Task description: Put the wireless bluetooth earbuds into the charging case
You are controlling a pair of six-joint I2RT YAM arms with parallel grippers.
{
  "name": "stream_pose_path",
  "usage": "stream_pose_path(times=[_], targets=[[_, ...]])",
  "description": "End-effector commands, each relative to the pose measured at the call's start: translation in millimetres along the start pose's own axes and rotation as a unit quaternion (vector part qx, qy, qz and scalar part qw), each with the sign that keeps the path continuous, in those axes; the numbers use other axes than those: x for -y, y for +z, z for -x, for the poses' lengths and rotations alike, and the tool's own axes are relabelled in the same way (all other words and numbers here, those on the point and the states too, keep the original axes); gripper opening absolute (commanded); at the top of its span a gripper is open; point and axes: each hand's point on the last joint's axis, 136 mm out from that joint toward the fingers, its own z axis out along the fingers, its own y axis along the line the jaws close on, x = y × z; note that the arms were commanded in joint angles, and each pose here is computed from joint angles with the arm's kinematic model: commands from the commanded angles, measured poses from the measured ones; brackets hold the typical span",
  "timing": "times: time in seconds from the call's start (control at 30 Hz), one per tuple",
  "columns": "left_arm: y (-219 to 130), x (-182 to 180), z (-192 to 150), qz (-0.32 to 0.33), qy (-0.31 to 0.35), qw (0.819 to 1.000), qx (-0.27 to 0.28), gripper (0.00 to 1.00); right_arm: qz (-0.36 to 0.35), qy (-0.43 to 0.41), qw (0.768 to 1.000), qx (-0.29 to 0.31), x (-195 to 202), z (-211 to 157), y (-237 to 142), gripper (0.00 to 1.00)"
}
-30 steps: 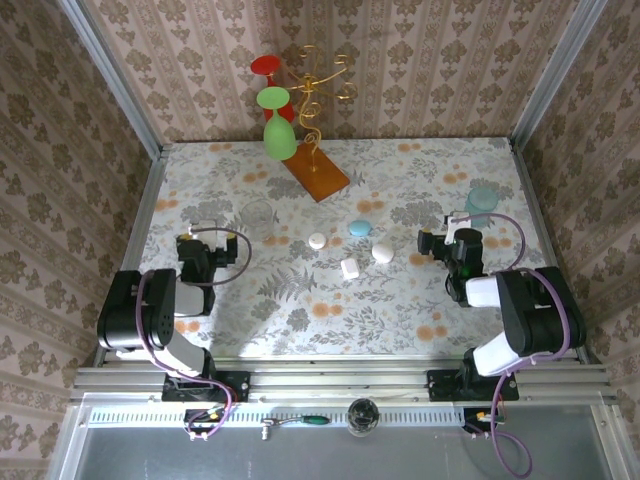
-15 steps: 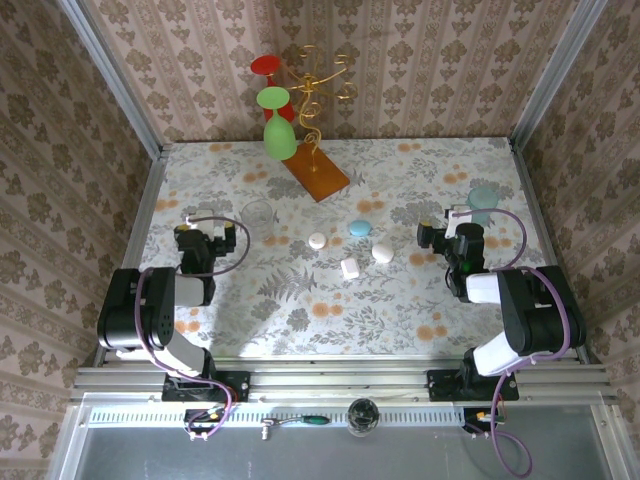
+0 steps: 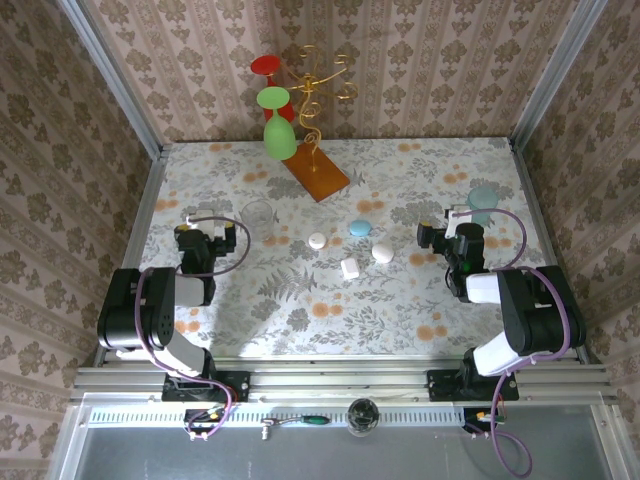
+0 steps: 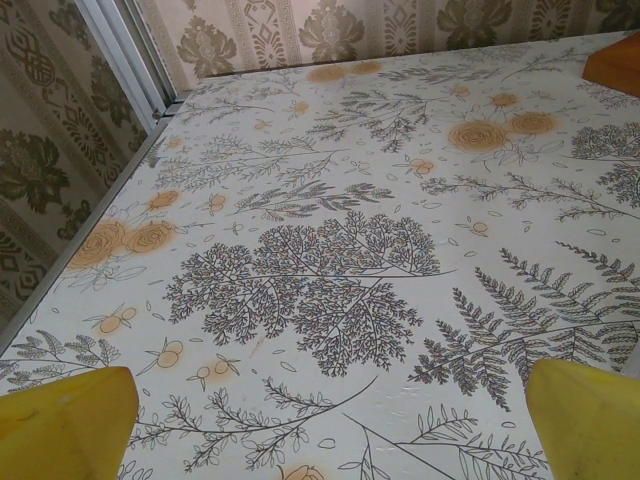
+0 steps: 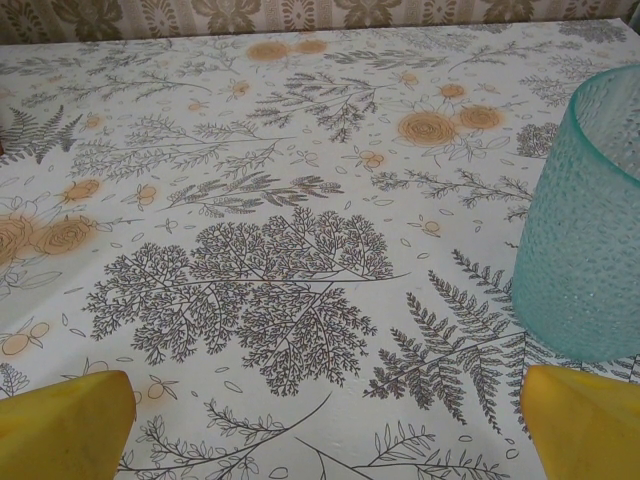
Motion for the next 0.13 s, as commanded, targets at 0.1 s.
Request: stream_pose_path(times=[0.1], targets=[[1.8,0.8,0.9,0.002,0.006,1.0,-0.002,1.0,0.003,-0.001,1.0,0.021,-0.2,12.3,1.3,1.0]])
